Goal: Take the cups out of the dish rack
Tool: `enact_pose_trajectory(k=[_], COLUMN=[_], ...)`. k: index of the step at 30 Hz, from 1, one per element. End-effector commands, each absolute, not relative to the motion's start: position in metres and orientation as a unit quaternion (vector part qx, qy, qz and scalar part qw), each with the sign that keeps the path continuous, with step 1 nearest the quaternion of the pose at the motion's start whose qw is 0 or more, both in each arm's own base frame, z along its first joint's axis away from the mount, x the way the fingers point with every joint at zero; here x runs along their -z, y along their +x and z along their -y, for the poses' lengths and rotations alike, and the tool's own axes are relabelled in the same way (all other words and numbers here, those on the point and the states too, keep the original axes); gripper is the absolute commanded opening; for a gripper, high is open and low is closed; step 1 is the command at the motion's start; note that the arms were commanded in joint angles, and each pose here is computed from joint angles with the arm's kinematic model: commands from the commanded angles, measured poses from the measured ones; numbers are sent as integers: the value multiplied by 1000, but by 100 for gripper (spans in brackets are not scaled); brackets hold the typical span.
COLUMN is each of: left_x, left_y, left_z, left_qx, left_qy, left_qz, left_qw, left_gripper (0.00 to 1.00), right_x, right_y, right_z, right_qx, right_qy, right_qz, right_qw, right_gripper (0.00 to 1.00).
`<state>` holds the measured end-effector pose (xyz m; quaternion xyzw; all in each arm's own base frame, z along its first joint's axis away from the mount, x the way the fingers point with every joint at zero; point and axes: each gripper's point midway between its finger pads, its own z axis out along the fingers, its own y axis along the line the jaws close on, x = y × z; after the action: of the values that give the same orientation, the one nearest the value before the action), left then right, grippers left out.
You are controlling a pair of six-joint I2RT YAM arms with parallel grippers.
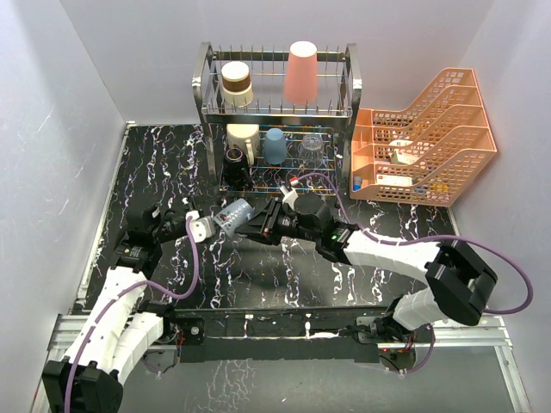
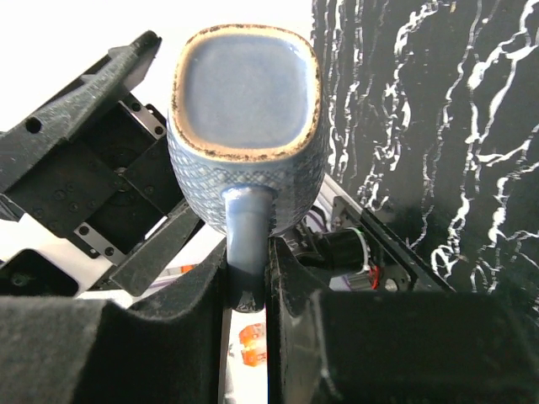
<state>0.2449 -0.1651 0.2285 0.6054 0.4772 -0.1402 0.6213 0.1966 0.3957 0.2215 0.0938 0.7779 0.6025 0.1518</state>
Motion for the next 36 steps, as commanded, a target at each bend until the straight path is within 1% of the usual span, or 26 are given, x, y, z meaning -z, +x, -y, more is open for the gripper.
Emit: enact_pose_trajectory(k=[1, 7, 8, 10, 11, 12, 13, 16, 18, 20, 22, 24, 27, 30, 32, 33, 36], left_x=[-244, -232, -233, -234, -234, -235, -237, -227, -215, -202, -192, -183, -175, -162, -144, -137, -117], left_y=[239, 236, 236, 237, 239, 241, 244, 258, 273, 294, 309, 322, 334, 348, 358, 362, 381], left_z=[172, 170, 170, 169, 168, 166, 164, 154, 144, 126, 106, 86, 56, 23, 6, -1, -16], left_qx=[147, 138, 138, 136, 134, 135, 139, 145, 141, 118, 106, 111, 109, 61, 45, 39, 32], left_qy=[620, 630, 629, 623, 618, 609, 594, 552, 518, 467, 431, 389, 348, 311, 279, 265, 222], left_qz=[-445, -445, -445, -449, -455, -465, -485, -562, -630, -700, -749, -788, -829, -872, -901, -913, -943], left_qw=[629, 622, 623, 626, 627, 628, 627, 599, 561, 527, 492, 465, 425, 372, 329, 308, 248], left_gripper=[59, 37, 32, 17, 10, 3, 0, 0, 0, 0, 0, 0, 0, 0, 0, 0, 0], right_x=[-300, -314, -313, -310, -307, -305, -302, -287, -269, -256, -249, -243, -239, -233, -228, -225, -213], right_y=[184, 178, 178, 179, 180, 182, 184, 201, 217, 233, 244, 253, 267, 277, 284, 287, 295], right_z=[-414, -422, -424, -426, -427, -427, -426, -417, -404, -387, -370, -353, -330, -311, -301, -297, -287], right_qx=[-711, -747, -746, -744, -741, -738, -734, -703, -661, -619, -583, -543, -485, -427, -391, -373, -320], right_qy=[58, 56, 56, 58, 63, 69, 74, 87, 100, 104, 104, 98, 91, 79, 71, 66, 49], right_qz=[-685, -654, -655, -658, -661, -664, -668, -694, -727, -753, -773, -792, -815, -835, -846, -851, -868], right_qw=[143, 109, 105, 98, 96, 97, 101, 128, 159, 197, 226, 260, 303, 336, 357, 364, 376], right_gripper=[8, 8, 8, 8, 11, 17, 27, 55, 64, 68, 73, 74, 76, 79, 81, 83, 93])
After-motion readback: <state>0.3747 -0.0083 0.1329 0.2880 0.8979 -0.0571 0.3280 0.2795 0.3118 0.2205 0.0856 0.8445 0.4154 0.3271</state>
